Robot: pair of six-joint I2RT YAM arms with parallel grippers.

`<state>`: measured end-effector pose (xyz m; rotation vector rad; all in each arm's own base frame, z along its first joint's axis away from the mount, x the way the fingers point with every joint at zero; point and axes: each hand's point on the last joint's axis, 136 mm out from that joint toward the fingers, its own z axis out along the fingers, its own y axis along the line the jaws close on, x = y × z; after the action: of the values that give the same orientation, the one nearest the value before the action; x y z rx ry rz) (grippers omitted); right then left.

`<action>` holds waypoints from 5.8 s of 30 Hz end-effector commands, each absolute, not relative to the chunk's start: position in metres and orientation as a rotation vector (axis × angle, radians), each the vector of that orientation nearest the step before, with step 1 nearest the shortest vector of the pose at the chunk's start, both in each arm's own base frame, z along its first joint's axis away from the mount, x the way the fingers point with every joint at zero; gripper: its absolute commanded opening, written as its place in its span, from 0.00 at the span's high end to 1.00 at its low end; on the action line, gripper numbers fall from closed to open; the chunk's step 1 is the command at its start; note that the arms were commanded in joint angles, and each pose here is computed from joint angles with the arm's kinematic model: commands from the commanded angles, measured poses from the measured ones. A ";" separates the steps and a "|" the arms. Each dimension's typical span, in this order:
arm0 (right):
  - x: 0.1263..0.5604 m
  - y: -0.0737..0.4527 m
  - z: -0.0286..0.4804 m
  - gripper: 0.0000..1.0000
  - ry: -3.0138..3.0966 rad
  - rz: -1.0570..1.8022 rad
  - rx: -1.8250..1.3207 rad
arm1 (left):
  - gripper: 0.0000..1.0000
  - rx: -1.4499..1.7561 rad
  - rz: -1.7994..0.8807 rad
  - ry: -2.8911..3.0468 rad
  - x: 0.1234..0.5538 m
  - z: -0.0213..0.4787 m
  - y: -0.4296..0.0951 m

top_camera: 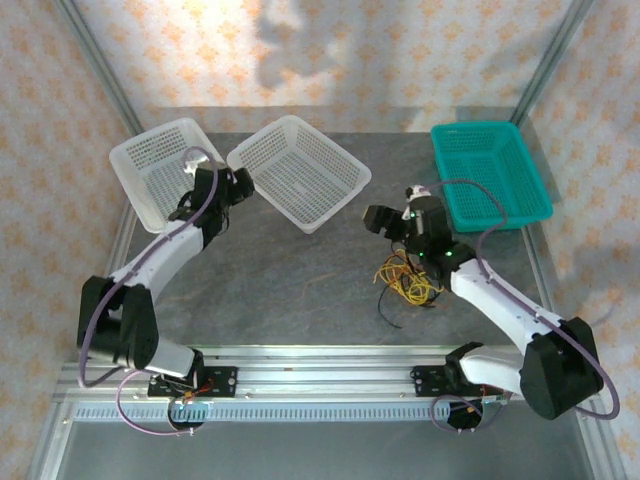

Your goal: Untangle the cables

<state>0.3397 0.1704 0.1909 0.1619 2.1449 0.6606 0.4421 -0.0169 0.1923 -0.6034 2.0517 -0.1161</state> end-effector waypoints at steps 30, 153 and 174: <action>0.368 0.264 0.229 0.18 1.962 0.636 0.125 | 0.00 -0.539 0.165 2.488 0.581 0.108 0.023; 0.388 0.149 0.231 0.20 2.064 0.372 0.173 | 0.60 0.250 0.002 2.541 0.570 0.101 -0.157; 0.405 0.041 0.214 0.21 2.132 0.108 0.503 | 0.07 0.266 -0.163 2.434 0.593 0.146 -0.175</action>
<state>0.4003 0.0633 0.2084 0.4301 2.1286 0.1829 0.5890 -0.1686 0.1285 0.2905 2.4560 -0.0830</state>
